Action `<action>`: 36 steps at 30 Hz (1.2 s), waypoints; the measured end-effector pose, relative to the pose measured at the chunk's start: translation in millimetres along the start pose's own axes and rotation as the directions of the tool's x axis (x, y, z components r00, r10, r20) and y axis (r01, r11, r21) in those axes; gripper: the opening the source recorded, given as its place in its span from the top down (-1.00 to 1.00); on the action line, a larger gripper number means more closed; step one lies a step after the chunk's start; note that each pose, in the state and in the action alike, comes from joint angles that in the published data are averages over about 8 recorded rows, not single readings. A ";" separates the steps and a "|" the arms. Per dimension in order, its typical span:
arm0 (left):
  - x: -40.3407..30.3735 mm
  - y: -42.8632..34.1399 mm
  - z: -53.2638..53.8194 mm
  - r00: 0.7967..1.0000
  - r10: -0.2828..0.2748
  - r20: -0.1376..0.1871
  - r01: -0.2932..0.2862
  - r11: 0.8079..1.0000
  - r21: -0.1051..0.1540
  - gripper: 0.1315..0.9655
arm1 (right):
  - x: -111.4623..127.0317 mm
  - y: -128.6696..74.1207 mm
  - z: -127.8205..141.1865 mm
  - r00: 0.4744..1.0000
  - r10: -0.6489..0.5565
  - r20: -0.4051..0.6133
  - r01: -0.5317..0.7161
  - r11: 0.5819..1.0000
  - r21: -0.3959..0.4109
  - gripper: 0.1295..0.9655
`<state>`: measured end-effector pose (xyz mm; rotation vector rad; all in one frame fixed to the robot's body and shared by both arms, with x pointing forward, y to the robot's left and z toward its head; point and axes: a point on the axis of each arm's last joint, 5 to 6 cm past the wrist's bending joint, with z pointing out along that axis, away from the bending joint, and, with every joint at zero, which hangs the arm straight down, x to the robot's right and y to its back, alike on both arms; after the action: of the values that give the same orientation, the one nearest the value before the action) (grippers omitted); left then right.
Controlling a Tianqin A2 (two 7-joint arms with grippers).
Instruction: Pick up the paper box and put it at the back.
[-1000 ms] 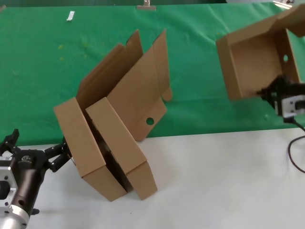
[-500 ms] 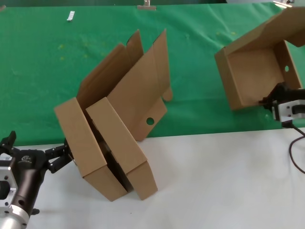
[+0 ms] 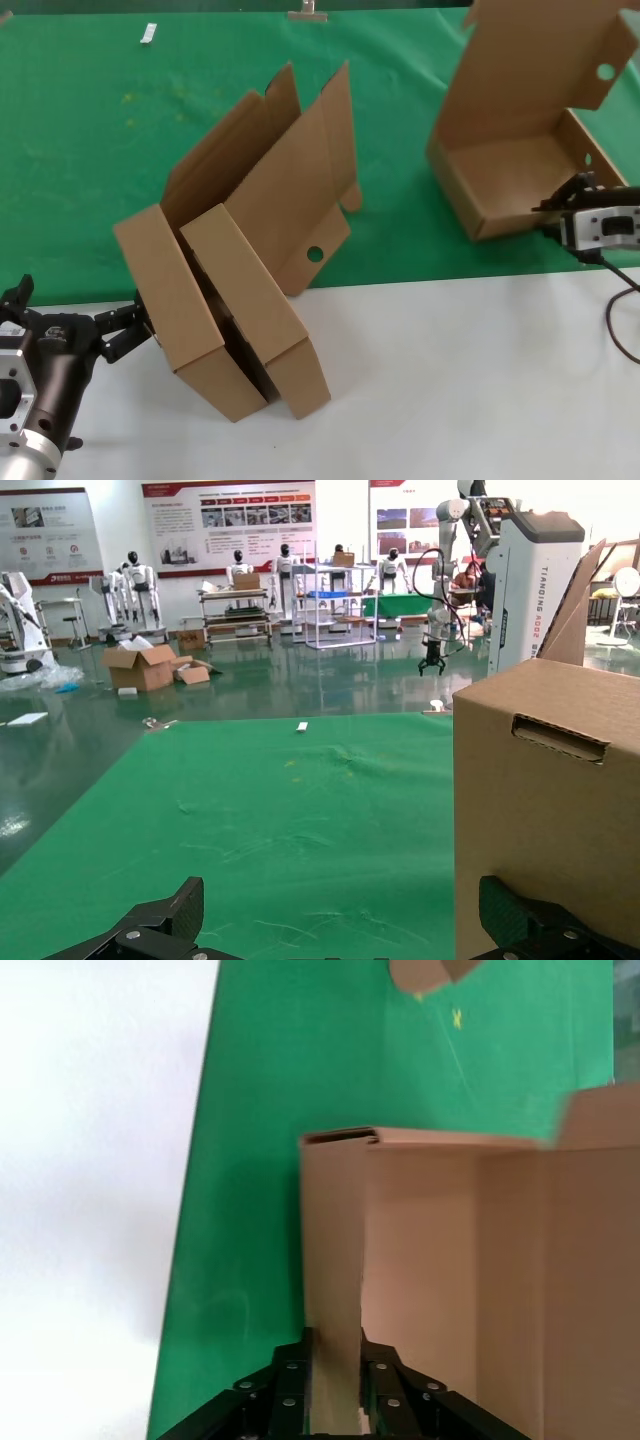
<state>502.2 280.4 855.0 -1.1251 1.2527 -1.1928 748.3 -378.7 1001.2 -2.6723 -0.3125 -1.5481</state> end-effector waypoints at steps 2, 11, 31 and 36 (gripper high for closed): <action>0.0 0.0 0.0 1.000 0.000 0.000 0.000 1.000 0.000 -1.00 | 0.3 -0.8 -0.2 1.000 0.002 0.002 -0.002 1.000 0.016 0.83; 0.0 0.0 0.0 1.000 0.000 0.000 0.000 1.000 0.000 -1.00 | 12.3 8.6 -11.1 0.999 0.034 -0.034 -0.032 0.997 0.071 0.56; 0.0 0.0 0.0 1.000 0.000 0.000 0.000 1.000 0.000 -1.00 | 37.1 76.6 -103.9 0.919 0.331 -0.215 -0.234 0.896 0.378 -0.30; 0.0 0.0 0.0 1.000 0.000 0.000 0.000 1.000 0.000 -1.00 | 19.6 72.1 -123.8 0.840 0.456 -0.293 -0.256 0.810 0.527 -0.54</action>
<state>502.2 280.4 855.0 -1.1251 1.2527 -1.1928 665.8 -462.7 1085.1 -1.8480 -0.1155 -1.5970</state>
